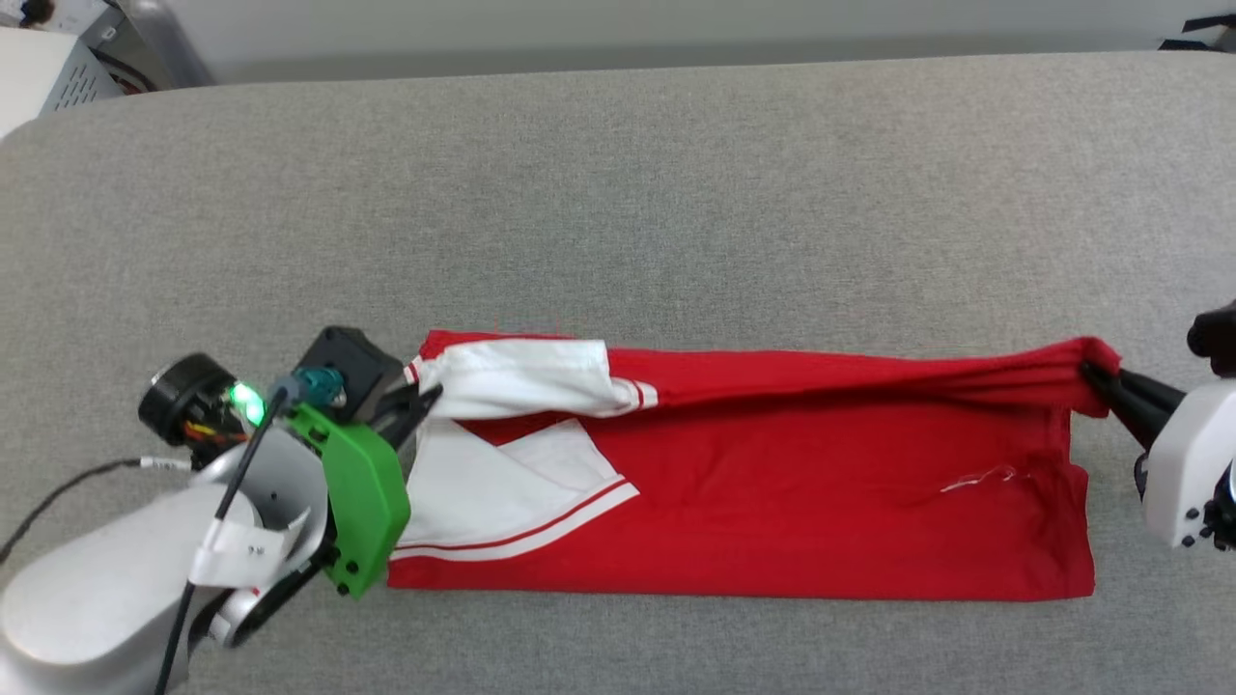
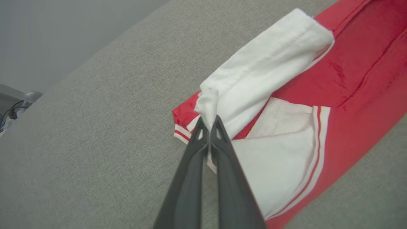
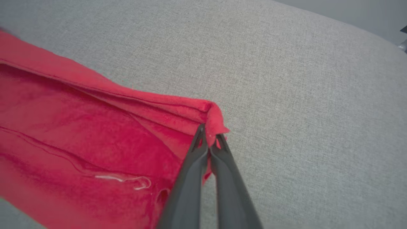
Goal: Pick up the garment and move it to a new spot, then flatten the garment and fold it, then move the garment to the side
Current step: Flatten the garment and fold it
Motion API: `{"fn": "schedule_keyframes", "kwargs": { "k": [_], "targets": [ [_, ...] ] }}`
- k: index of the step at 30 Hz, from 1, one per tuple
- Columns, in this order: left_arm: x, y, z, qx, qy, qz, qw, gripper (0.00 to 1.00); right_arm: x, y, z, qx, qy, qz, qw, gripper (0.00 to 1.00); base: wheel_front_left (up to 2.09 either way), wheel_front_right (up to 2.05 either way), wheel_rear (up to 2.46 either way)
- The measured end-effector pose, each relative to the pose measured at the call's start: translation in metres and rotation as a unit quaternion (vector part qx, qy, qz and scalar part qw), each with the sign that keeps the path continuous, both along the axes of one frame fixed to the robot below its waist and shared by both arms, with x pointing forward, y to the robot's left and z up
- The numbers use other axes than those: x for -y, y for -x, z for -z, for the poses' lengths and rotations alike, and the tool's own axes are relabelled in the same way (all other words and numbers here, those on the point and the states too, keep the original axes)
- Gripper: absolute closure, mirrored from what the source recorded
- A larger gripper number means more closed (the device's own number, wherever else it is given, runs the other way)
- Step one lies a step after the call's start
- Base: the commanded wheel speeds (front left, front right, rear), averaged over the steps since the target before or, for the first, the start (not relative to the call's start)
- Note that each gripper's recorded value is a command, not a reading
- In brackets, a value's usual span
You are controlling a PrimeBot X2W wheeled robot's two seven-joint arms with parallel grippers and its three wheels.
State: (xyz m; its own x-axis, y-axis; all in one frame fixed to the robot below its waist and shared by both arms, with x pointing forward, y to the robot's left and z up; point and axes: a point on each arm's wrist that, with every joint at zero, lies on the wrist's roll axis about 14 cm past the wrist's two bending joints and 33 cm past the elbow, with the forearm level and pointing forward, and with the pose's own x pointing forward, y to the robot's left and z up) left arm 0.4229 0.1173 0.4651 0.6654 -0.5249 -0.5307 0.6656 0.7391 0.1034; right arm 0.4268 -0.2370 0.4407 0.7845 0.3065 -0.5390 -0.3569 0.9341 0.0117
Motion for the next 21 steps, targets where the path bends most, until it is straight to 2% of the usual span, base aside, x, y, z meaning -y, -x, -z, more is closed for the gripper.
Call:
{"fn": "schedule_keyframes", "kwargs": {
  "k": [9, 13, 14, 15, 16, 17, 21],
  "targets": [
    [-0.006, 0.048, 0.043, -0.074, 0.007, -0.023, 0.997, 1.0, -0.003, 0.038, 0.024, -0.037, -0.024, 0.011, 0.999, 1.0, 0.0, 0.0, 0.0],
    [-0.011, 0.063, 0.07, -0.114, 0.012, -0.044, 0.992, 1.0, -0.006, 0.06, 0.046, -0.073, -0.035, 0.022, 0.996, 1.0, 0.0, 0.0, 0.0],
    [-0.012, 0.064, 0.074, -0.118, 0.012, -0.047, 0.992, 1.0, -0.007, 0.062, 0.048, -0.075, -0.036, 0.023, 0.996, 0.86, 0.0, 0.0, 0.0],
    [-0.011, 0.065, 0.077, -0.121, 0.012, -0.049, 0.991, 0.81, -0.007, 0.062, 0.05, -0.076, -0.032, 0.023, 0.996, 0.15, 0.0, 0.0, 0.0],
    [-0.011, 0.065, 0.078, -0.119, 0.014, -0.052, 0.991, 0.5, -0.007, 0.062, 0.049, -0.074, -0.033, 0.024, 0.996, 0.0, 0.0, 0.0, 0.0],
    [-0.01, 0.063, 0.076, -0.111, 0.019, -0.057, 0.992, 0.0, -0.007, 0.061, 0.048, -0.07, -0.036, 0.027, 0.997, 0.0, 0.0, 0.0, 0.0],
    [-0.015, 0.048, 0.06, -0.051, 0.038, -0.089, 0.994, 0.0, -0.006, 0.056, 0.03, -0.037, -0.035, 0.025, 0.998, 0.0, 0.0, 0.0, 0.0]
  ]
}}
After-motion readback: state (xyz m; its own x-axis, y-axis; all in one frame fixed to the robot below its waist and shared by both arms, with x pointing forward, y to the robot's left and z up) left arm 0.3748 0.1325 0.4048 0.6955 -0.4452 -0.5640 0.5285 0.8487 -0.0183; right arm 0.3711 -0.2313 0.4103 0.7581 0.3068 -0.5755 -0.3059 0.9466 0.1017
